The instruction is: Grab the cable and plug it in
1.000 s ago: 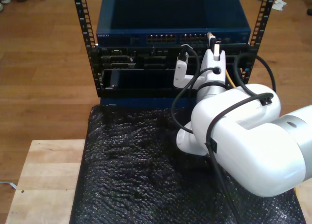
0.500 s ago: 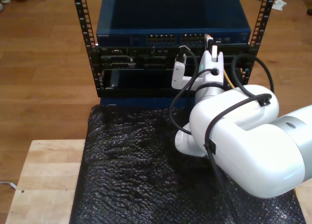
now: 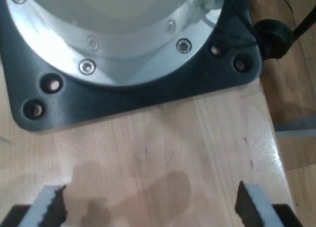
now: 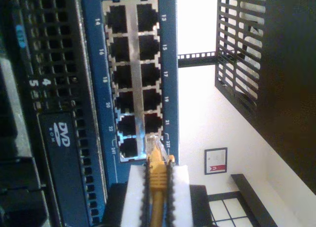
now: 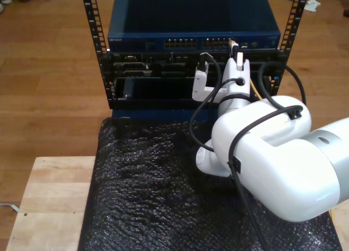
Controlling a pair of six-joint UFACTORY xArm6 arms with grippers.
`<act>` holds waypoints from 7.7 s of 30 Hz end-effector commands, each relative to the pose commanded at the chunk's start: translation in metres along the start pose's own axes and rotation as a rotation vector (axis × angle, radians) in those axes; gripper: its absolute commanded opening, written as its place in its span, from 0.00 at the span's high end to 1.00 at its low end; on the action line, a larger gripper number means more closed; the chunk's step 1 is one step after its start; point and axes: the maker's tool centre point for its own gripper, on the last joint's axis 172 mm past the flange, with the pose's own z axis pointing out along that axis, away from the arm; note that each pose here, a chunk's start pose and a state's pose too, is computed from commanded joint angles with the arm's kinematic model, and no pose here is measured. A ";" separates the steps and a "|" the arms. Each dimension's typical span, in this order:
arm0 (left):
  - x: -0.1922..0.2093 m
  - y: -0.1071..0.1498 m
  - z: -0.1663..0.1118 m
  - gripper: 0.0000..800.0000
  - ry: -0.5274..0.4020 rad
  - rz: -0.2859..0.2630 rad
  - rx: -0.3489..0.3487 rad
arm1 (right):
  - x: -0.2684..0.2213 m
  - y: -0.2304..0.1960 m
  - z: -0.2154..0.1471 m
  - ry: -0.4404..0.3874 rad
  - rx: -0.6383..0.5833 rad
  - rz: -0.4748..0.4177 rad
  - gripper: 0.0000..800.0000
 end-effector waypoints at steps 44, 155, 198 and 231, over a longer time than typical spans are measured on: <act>0.000 0.000 0.000 0.00 0.000 -0.002 0.000 | -0.001 -0.005 0.005 -0.008 -0.005 0.009 1.00; 0.000 0.000 0.000 0.00 0.000 -0.002 0.000 | -0.007 0.002 0.011 -0.014 -0.023 -0.012 1.00; 0.000 0.000 0.000 0.00 0.000 -0.002 0.000 | 0.005 0.006 0.010 0.004 -0.028 -0.001 1.00; 0.001 0.000 0.001 0.00 0.002 -0.001 0.000 | 0.005 0.001 0.013 0.006 -0.008 0.002 0.98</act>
